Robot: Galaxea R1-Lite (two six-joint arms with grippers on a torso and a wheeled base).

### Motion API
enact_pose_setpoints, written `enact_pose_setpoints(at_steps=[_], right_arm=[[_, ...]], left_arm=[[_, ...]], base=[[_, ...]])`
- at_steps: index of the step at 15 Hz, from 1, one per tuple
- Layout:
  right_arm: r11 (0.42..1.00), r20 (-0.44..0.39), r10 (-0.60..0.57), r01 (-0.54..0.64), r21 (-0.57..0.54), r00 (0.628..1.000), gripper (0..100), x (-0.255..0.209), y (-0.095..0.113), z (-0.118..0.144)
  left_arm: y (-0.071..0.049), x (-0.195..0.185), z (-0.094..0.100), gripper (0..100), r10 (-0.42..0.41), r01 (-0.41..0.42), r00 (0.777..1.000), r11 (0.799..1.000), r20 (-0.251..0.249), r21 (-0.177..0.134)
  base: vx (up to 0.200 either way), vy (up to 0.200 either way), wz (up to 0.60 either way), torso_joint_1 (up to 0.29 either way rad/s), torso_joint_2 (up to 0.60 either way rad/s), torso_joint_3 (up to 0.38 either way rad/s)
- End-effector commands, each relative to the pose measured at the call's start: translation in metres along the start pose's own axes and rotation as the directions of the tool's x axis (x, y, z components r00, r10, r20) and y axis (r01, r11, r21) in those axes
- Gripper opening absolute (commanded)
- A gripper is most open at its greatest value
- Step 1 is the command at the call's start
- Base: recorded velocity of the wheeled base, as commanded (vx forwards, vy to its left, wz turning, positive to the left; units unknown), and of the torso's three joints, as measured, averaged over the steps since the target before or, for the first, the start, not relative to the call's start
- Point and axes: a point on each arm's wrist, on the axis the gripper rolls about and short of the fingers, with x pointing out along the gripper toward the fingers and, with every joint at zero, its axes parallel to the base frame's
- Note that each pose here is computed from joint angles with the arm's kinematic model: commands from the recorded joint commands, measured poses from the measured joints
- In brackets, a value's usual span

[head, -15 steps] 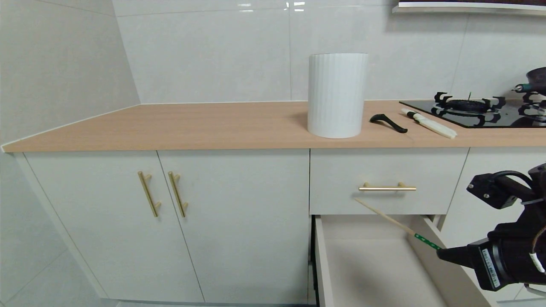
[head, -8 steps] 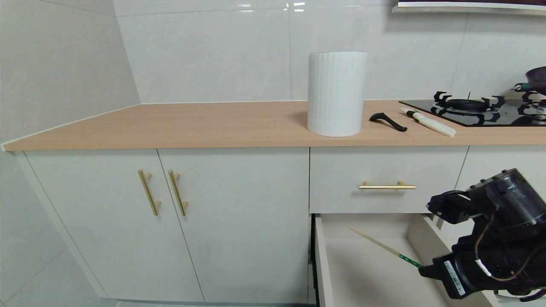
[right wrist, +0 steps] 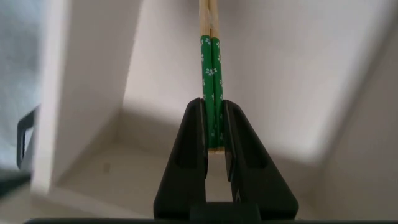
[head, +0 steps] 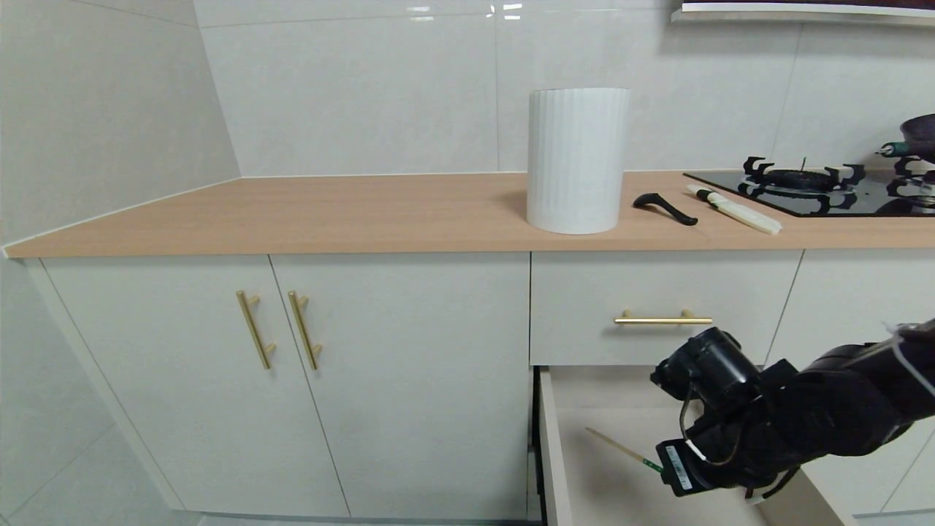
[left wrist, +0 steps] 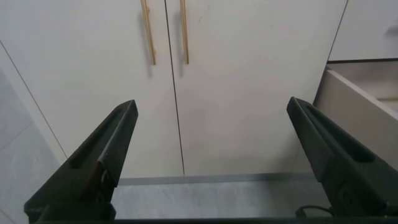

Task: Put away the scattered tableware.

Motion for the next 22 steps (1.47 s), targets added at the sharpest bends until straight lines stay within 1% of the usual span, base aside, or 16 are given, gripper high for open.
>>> enact_pose_setpoints(at_steps=[1,4,5,9,13,16,22], right_arm=[[0.999,-0.078,-0.027,0.03,0.04,0.997,0,0.043,0.002,0.008],[0.995,-0.092,-0.031,0.04,0.095,0.995,0,0.061,0.004,0.016],[0.994,-0.095,-0.032,0.041,0.098,0.995,0,0.064,0.005,0.017],[0.996,-0.145,-0.049,0.06,0.07,0.988,0,0.079,0.011,0.007],[0.996,-0.175,-0.085,0.089,0.017,0.981,0,0.085,0.023,-0.005],[0.989,-0.167,-0.146,0.148,-0.001,0.975,0,0.089,0.023,-0.008],[0.989,-0.161,-0.143,0.146,0.002,0.977,0,0.089,0.023,-0.007]], left_arm=[[0.0,0.0,0.0,100,0.0,0.0,1.0,1.0,0.001,0.0],[0.0,0.0,0.0,100,0.0,0.0,1.0,1.0,0.001,0.0],[0.0,0.0,0.0,100,0.0,0.0,1.0,1.0,0.001,0.0],[0.0,0.0,0.0,100,0.0,0.0,1.0,1.0,0.001,0.0],[0.0,0.0,0.0,100,0.0,0.0,1.0,1.0,0.001,0.0],[0.0,0.0,0.0,100,0.0,0.0,1.0,1.0,0.001,0.0],[0.0,0.0,0.0,100,0.0,0.0,1.0,1.0,0.001,0.001]], base=[[0.0,0.0,0.0,0.0,0.0,0.0],[0.0,0.0,0.0,0.0,0.0,0.0],[0.0,0.0,0.0,0.0,0.0,0.0],[0.0,0.0,0.0,0.0,0.0,0.0],[0.0,0.0,0.0,0.0,0.0,0.0],[0.0,0.0,0.0,0.0,0.0,0.0],[0.0,0.0,0.0,0.0,0.0,0.0]])
